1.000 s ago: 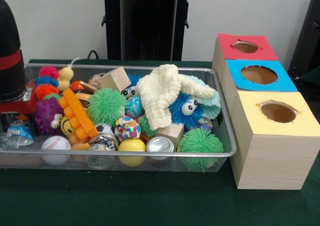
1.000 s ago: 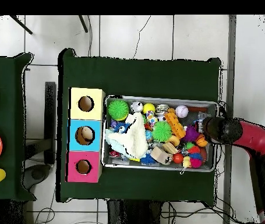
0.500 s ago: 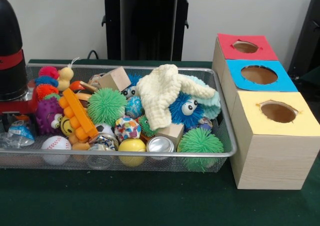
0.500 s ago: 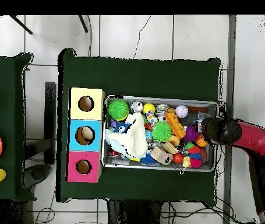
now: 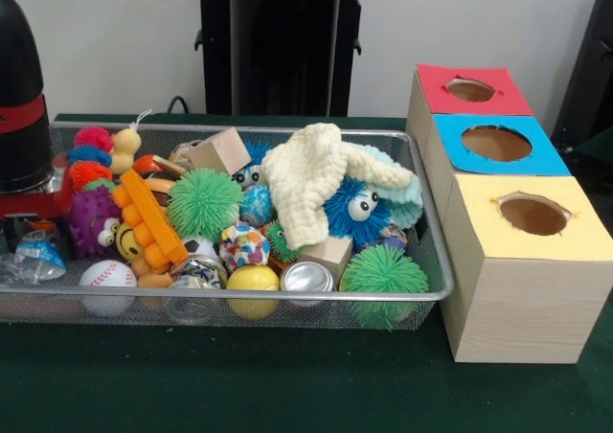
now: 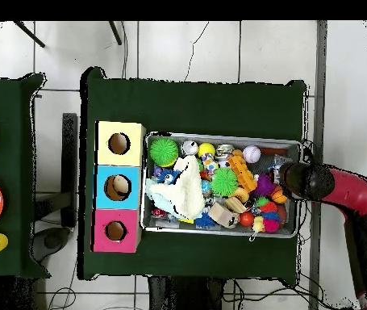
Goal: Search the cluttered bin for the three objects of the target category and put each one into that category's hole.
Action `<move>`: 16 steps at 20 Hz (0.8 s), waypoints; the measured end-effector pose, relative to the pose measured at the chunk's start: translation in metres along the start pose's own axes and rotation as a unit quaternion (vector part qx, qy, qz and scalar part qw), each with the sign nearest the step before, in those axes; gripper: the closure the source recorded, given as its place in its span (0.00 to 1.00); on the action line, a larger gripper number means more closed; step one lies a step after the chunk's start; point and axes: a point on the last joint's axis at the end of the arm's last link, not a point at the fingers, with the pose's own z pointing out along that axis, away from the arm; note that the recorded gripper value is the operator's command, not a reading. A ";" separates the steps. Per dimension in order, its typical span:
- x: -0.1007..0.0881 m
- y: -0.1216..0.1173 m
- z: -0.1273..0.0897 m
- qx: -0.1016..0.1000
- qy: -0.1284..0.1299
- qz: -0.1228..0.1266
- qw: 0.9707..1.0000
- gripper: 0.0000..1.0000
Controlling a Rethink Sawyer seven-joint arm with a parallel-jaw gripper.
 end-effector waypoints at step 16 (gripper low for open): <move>-0.012 0.015 -0.004 0.006 0.013 -0.017 1.000 0.00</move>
